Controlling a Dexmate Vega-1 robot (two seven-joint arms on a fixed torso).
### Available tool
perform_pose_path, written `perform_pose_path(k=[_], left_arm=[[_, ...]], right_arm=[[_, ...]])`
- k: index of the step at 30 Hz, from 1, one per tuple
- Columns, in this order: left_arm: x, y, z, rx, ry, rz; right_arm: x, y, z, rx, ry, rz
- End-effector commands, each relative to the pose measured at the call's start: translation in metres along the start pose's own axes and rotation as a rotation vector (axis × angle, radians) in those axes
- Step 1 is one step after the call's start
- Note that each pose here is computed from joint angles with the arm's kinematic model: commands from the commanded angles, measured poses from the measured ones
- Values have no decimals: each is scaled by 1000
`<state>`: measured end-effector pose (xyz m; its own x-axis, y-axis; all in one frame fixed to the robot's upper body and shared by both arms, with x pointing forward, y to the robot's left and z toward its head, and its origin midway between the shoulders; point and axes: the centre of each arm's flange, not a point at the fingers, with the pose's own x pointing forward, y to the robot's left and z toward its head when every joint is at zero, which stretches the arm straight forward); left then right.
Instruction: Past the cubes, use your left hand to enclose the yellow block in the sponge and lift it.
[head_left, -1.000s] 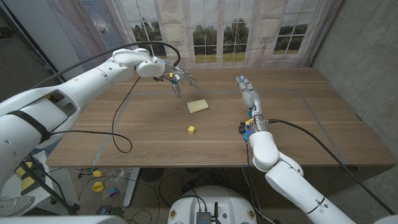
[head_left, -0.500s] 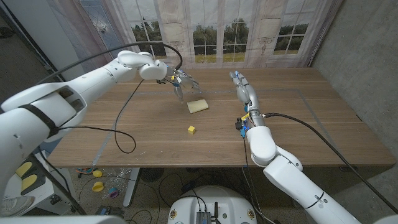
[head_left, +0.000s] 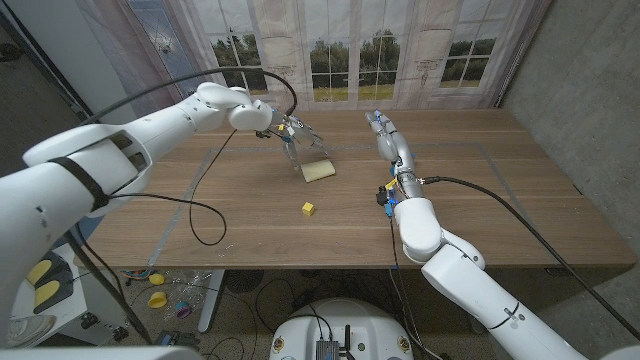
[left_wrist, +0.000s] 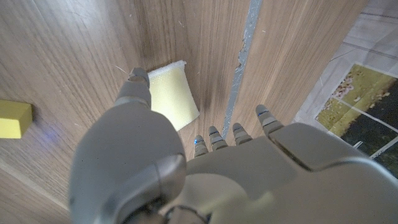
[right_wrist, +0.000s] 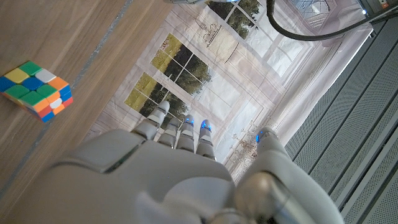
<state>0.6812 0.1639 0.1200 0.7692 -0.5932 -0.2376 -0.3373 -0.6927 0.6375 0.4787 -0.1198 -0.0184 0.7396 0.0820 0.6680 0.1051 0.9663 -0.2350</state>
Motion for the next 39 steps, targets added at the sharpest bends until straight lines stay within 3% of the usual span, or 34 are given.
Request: perform_pose_path(k=[1, 16, 39], left_arm=[[15, -4, 3, 18, -29, 0], [30, -6, 6, 9, -66, 9], [49, -11, 26, 6, -106, -15]], right_arm=[[7, 3, 6, -24, -3, 9], [12, 4, 5, -27, 0, 4], [8, -2, 0, -25, 13, -16]])
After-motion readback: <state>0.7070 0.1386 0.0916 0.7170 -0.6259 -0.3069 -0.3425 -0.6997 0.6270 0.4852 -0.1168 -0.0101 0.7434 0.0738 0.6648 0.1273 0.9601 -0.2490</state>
